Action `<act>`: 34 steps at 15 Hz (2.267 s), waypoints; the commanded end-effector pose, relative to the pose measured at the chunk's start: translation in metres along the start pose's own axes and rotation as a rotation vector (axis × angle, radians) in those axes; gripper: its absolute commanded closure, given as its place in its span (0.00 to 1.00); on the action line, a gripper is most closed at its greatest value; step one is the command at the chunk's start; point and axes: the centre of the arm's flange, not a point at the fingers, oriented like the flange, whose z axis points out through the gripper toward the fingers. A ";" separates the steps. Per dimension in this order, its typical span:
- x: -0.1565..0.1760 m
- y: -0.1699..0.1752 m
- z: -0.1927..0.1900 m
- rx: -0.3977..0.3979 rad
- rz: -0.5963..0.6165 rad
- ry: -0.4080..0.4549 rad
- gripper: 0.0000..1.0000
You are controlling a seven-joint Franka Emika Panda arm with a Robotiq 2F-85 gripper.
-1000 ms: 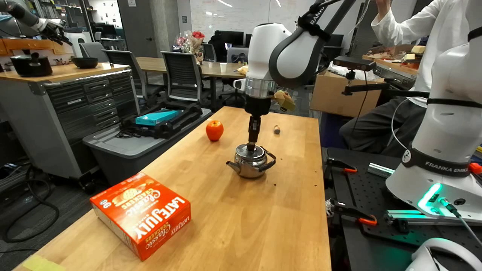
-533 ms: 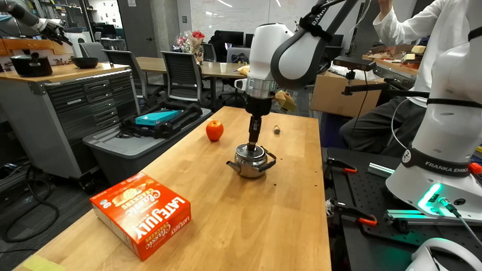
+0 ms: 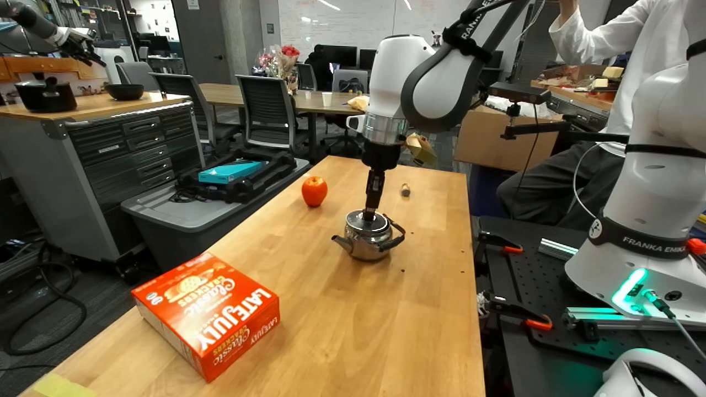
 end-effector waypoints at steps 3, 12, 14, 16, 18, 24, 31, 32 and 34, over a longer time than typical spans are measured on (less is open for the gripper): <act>-0.016 0.000 -0.009 0.000 0.004 0.033 0.91; -0.026 -0.001 -0.011 -0.005 0.010 0.038 0.91; -0.026 0.000 -0.009 -0.005 0.011 0.033 0.91; -0.024 0.001 -0.006 -0.009 0.014 0.024 0.83; -0.023 0.002 -0.005 -0.017 0.014 0.019 0.45; -0.025 0.004 -0.012 -0.013 0.013 0.010 0.02; -0.025 0.005 -0.021 -0.033 0.028 -0.032 0.00; -0.026 0.007 -0.022 -0.038 0.032 -0.044 0.00; -0.027 0.013 -0.024 -0.044 0.039 -0.071 0.00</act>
